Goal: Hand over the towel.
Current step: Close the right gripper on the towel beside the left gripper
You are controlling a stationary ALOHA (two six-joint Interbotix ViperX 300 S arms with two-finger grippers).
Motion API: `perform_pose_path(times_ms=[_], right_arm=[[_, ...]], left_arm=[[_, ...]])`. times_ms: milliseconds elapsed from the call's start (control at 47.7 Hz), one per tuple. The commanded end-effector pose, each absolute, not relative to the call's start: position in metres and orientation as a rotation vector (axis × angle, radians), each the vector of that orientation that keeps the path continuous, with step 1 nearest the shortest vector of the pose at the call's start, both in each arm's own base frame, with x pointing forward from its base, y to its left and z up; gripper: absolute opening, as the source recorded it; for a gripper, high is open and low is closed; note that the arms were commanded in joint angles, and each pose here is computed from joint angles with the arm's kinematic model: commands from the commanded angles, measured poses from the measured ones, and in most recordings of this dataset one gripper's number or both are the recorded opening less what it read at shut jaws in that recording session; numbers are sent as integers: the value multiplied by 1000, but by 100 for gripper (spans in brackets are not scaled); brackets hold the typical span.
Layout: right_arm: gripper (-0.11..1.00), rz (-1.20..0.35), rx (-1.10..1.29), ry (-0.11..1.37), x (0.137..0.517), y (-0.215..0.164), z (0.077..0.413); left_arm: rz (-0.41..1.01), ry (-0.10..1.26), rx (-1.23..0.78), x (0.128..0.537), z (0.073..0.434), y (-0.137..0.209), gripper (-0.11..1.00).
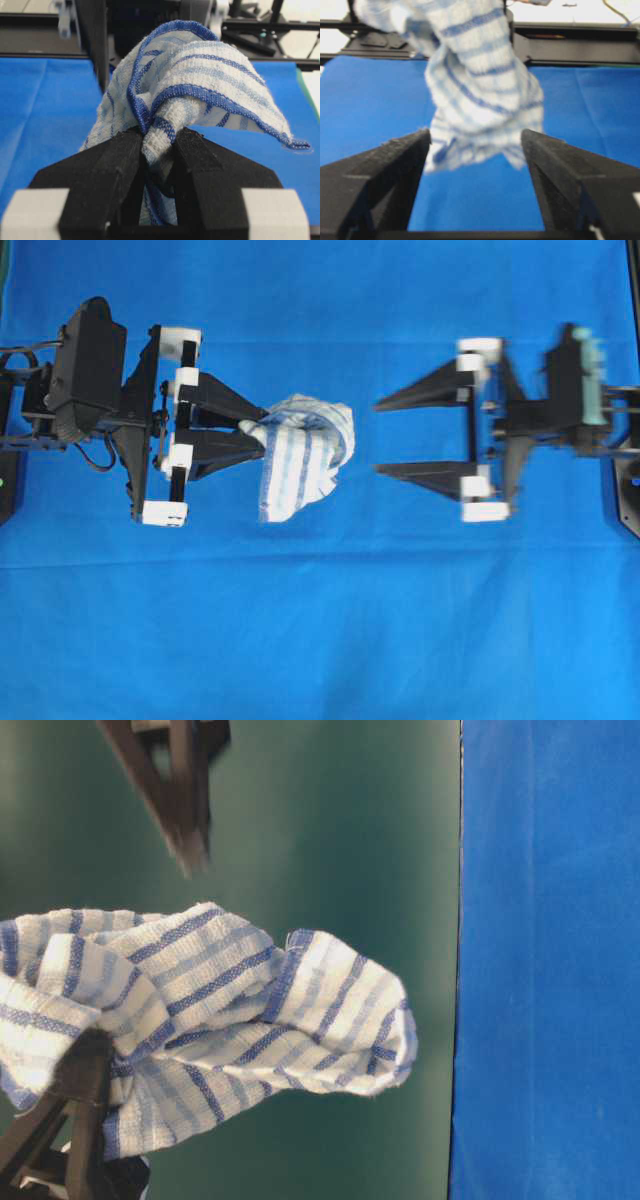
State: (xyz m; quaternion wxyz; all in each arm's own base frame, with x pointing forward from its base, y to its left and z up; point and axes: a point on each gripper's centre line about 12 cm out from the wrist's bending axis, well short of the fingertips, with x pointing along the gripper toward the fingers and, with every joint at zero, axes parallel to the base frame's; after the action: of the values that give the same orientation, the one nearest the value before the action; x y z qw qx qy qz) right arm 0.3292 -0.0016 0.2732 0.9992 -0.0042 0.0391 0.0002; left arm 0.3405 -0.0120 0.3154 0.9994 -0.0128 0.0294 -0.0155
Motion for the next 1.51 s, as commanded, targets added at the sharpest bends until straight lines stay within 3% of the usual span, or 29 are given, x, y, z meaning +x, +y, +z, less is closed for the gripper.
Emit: perform_pose_path(times_ms=[0,419,797,860,1028,1070,1447,1489], right_arm=[[72,1,-8,45,348,-2,284],[73,1,-18,81,419,-2,286],[71,0,-20,104,423,-2,285],[63,1,-24,112,423,-2,284],[17,1,-27,120,423,-2,283],[10,1,-27,120,423,-2,283],[10,0,-24,118,423,-2,284],[10,0,-24,118,423,-2,284]], left_arm=[[-34,23,-25,341,325,-13,10],[-35,20,-23,342,325,-13,10],[-35,16,-11,342,325,-13,10],[-35,14,-13,342,325,-13,10],[-35,13,-13,342,326,-13,10],[-35,14,-13,342,325,-13,10],[-25,19,-17,343,325,-10,11],[-23,16,-26,343,325,-9,16]])
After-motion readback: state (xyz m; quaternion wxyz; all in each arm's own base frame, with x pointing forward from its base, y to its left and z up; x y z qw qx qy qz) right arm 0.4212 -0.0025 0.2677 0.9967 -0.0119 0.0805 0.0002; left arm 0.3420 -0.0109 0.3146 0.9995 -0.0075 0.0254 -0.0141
